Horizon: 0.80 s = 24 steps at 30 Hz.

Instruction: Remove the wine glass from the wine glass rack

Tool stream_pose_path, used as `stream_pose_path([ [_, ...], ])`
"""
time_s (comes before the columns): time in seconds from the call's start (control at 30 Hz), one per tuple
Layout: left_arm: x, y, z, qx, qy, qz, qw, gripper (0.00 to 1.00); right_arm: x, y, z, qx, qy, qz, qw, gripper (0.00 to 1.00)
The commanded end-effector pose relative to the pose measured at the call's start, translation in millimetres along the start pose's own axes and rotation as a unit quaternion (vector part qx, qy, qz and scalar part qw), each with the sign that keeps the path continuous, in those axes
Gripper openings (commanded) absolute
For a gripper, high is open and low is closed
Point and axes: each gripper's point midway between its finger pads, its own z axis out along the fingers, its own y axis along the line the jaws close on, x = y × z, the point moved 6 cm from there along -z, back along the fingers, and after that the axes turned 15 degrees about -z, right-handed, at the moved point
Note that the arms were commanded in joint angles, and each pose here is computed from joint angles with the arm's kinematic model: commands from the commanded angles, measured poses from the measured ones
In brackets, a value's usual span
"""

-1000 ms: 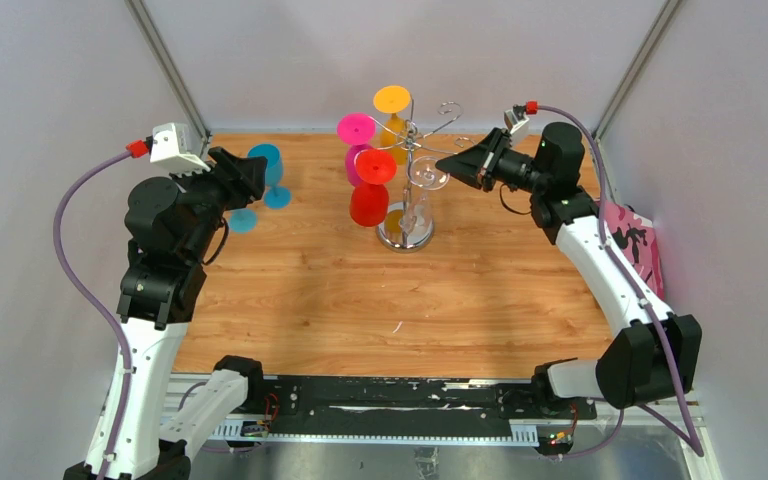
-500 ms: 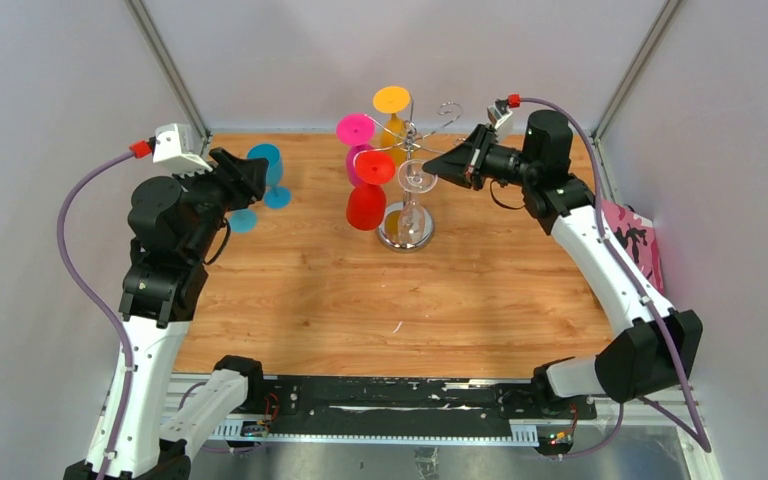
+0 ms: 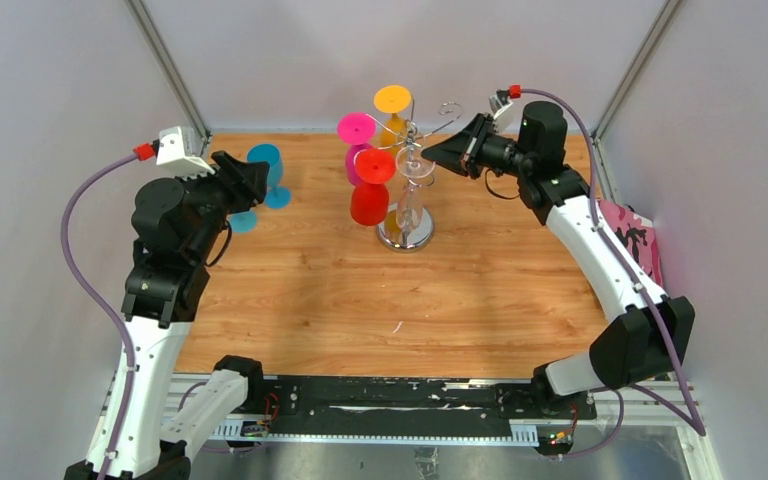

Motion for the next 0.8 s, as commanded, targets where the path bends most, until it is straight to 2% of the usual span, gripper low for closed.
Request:
stream_pose_path([
  [0.0,2,1,-1,0.004,-0.001,0.006,1.000,0.52,-14,27,-22,0.022,-0.060,-0.067,0.996,0.00],
  [0.2,3,0,0,0.007,0.001,0.005,1.000,0.52,-14,33,-50,0.087,-0.098,-0.110,0.985,0.00],
  [0.43,6,1,1,0.008,0.006,0.000,1.000,0.52,-8,26,-55,0.110,-0.092,-0.115,0.983,0.00],
  [0.77,6,3,-2,0.002,0.004,0.006,1.000,0.51,-9,18,-30,0.060,-0.060,-0.084,0.993,0.00],
])
